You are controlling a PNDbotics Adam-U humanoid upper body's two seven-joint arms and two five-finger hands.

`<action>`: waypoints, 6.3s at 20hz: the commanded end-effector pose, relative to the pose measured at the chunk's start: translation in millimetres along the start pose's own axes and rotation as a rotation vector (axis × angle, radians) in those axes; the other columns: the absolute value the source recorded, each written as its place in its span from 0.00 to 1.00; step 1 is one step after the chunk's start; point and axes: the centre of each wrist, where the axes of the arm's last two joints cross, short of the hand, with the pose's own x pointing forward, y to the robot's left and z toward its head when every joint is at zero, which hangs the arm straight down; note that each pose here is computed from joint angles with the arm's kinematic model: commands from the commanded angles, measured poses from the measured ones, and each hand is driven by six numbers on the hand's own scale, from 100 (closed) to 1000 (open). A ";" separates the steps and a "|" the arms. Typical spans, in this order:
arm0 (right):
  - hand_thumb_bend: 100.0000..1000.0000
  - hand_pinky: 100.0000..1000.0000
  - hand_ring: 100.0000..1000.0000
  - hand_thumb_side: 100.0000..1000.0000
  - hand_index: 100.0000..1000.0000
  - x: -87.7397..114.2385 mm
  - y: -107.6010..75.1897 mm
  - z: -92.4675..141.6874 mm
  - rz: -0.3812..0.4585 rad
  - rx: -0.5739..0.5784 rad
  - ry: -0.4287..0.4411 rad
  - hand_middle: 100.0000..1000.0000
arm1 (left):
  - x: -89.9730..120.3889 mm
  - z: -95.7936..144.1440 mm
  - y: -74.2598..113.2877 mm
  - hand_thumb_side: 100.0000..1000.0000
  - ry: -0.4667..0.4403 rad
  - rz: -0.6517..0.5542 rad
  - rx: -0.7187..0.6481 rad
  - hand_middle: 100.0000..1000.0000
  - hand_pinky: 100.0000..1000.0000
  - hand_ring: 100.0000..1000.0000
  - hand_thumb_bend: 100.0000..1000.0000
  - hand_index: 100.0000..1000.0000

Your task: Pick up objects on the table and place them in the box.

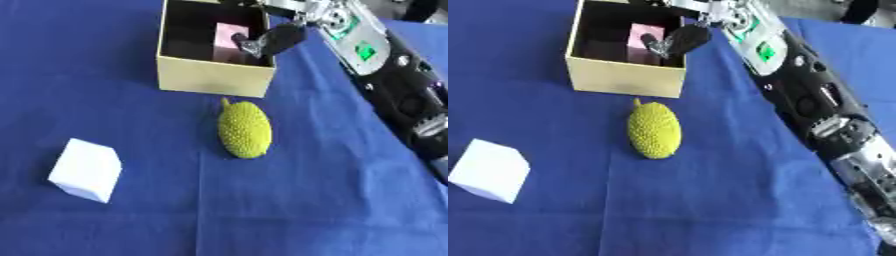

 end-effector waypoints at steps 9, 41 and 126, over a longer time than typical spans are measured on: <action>0.00 1.00 1.00 0.34 0.99 29.8 -33.8 5.5 0.004 -0.146 -0.105 0.80 | 3.7 5.5 7.0 0.54 0.012 -0.031 0.000 0.59 0.82 0.70 0.00 0.76; 0.00 0.96 0.86 0.44 0.86 68.6 1.8 157.3 -0.227 -0.564 -0.299 0.58 | 19.0 -3.2 50.0 0.42 0.144 -0.550 -0.266 0.68 0.83 0.76 0.00 0.82; 0.00 0.99 0.79 0.48 0.81 41.9 86.9 184.1 -0.381 -0.610 -0.094 0.48 | 19.4 -18.9 46.9 0.75 0.511 -0.928 -1.494 0.80 0.99 0.93 0.45 0.94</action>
